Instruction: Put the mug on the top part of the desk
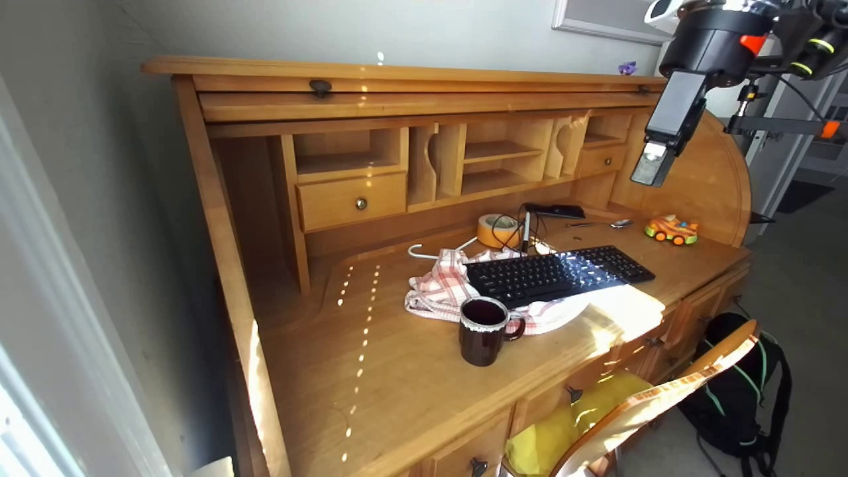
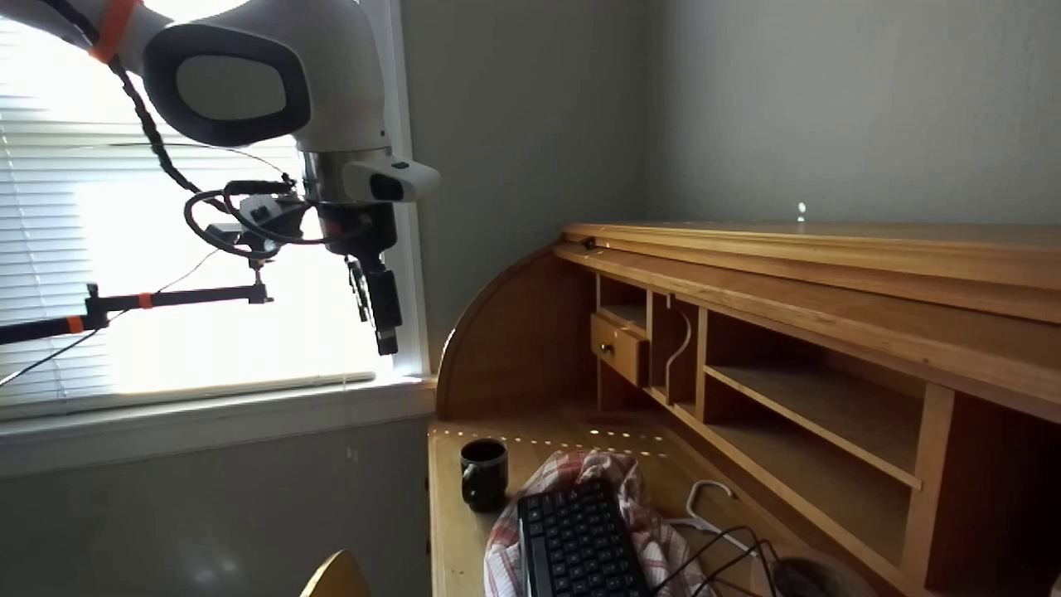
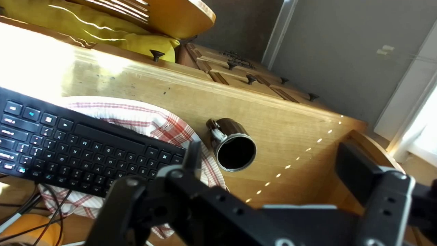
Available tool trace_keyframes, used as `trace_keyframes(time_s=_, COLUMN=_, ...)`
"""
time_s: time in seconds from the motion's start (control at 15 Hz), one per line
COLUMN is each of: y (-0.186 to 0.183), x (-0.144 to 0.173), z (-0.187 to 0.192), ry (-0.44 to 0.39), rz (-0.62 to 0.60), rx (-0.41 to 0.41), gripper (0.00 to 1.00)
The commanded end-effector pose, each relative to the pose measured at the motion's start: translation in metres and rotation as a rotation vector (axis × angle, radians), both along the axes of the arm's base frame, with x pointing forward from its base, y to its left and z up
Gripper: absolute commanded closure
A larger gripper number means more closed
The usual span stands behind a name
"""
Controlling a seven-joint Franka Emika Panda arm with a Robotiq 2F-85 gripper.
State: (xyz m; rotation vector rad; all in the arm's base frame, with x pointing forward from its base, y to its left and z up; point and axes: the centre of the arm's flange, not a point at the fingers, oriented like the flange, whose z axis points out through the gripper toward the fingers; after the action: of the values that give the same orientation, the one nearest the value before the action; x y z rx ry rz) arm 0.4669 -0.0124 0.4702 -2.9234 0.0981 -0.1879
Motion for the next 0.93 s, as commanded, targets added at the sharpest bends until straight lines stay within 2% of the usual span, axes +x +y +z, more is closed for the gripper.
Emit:
trace_keyframes(time_s=0.0, y=-0.002, x=0.045, z=-0.027, ry=0.022, rz=0.009, rx=-0.053, gripper=0.0)
trace_keyframes(time_s=0.2, y=0.0, x=0.078, z=-0.054, ry=0.034, rz=0.025, rx=-0.145, gripper=0.0)
trace_keyframes(time_s=0.47, y=0.009, x=0.115, z=-0.093, ry=0.046, rz=0.018, rx=-0.225, gripper=0.0)
trace_keyframes(time_s=0.67, y=0.012, x=0.136, z=-0.12, ry=0.045, rz=0.039, rx=-0.248, gripper=0.0)
trace_keyframes(time_s=0.87, y=0.011, x=0.149, z=-0.143, ry=0.036, rz=0.067, rx=-0.235, gripper=0.0)
